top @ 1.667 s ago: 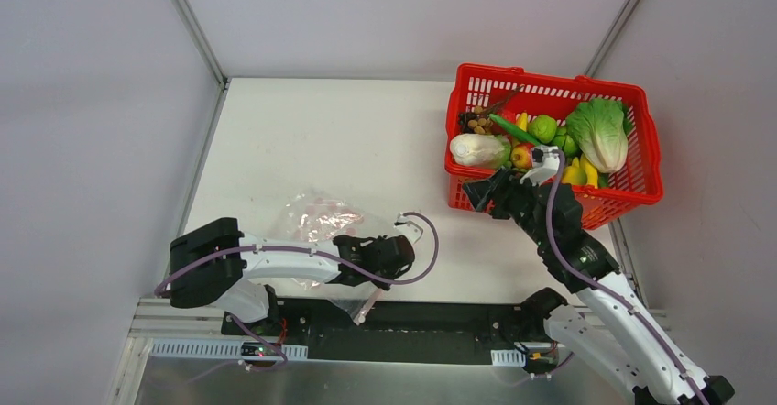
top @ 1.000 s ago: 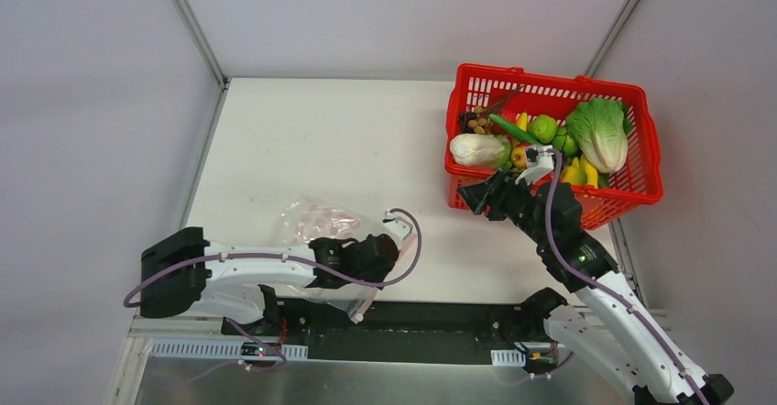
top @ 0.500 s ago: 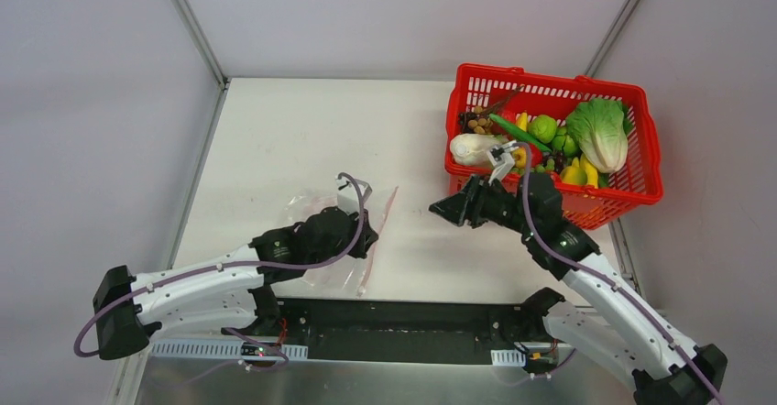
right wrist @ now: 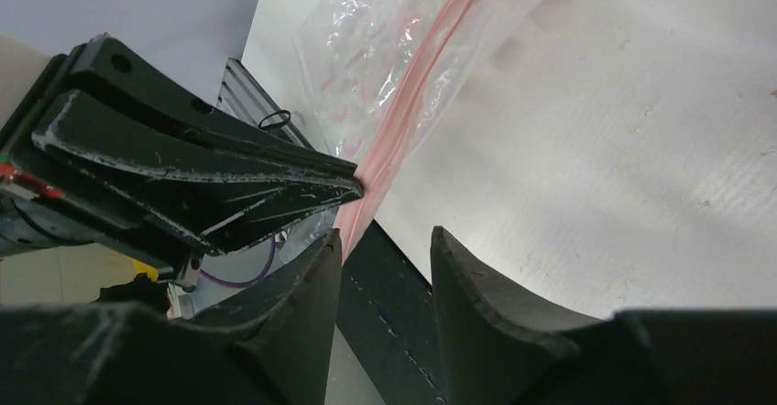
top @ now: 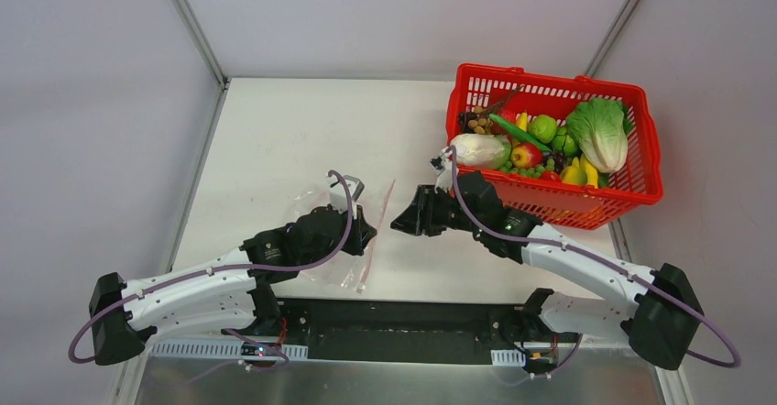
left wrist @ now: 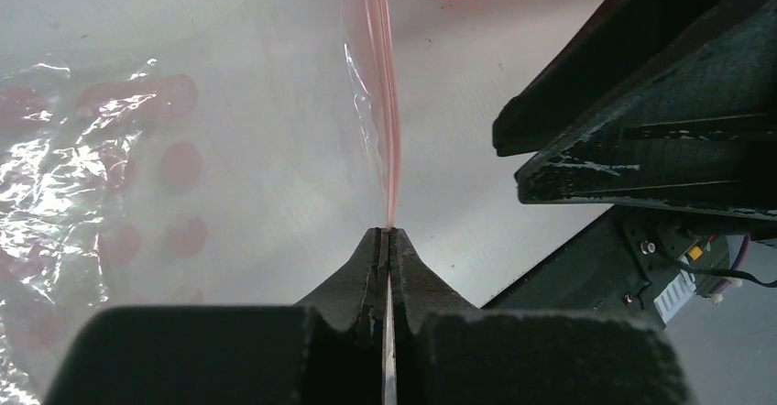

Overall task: Place the food in the zip-top bag and seal the zipper
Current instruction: Open the zipper of the food storage bag at the center of the board.

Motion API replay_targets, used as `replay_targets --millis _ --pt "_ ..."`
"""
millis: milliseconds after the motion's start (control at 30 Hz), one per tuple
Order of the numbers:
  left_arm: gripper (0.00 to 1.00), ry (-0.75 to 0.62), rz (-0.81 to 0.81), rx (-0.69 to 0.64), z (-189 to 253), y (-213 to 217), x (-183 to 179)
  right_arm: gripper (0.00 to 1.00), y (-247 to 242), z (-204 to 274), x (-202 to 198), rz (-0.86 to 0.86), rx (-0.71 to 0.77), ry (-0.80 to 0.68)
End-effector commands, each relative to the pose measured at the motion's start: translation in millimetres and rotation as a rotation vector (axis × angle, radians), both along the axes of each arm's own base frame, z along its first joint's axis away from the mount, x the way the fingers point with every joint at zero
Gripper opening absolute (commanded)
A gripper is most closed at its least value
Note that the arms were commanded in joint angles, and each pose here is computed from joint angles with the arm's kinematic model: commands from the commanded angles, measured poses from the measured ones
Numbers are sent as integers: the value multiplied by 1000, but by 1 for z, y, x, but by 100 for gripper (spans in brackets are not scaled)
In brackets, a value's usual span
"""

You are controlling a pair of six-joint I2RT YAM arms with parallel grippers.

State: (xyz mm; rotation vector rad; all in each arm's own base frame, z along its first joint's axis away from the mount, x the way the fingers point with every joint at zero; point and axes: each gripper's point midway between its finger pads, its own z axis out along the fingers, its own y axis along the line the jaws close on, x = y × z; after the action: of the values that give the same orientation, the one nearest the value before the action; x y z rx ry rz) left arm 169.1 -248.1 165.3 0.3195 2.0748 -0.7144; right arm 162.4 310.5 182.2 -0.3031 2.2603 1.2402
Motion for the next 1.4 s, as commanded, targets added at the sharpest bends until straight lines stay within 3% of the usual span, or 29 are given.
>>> replay_targets --millis 0,500,633,800,933,967,1167,1233,1367 --pt "0 -32 19 -84 26 -9 8 43 24 37 18 -45 129 -51" --pt "0 -33 27 -118 31 -8 7 37 44 12 35 -72 91 -17" --pt "0 -33 35 -120 30 -6 7 28 48 7 34 -57 83 -2" --pt "0 -35 57 -118 27 -1 8 8 48 5 30 -39 81 1" --pt "0 -37 71 -103 24 3 9 5 47 3 27 -27 79 5" --pt "0 -37 71 -102 24 4 9 0 47 3 27 -28 78 5" --pt "0 -37 102 -73 19 13 11 0 42 -8 34 -70 6 2" --pt "13 -28 90 -54 16 12 9 0 45 -3 30 -48 20 -1" --pt "28 22 12 7 7 -4 3 0 54 10 26 -25 75 12"
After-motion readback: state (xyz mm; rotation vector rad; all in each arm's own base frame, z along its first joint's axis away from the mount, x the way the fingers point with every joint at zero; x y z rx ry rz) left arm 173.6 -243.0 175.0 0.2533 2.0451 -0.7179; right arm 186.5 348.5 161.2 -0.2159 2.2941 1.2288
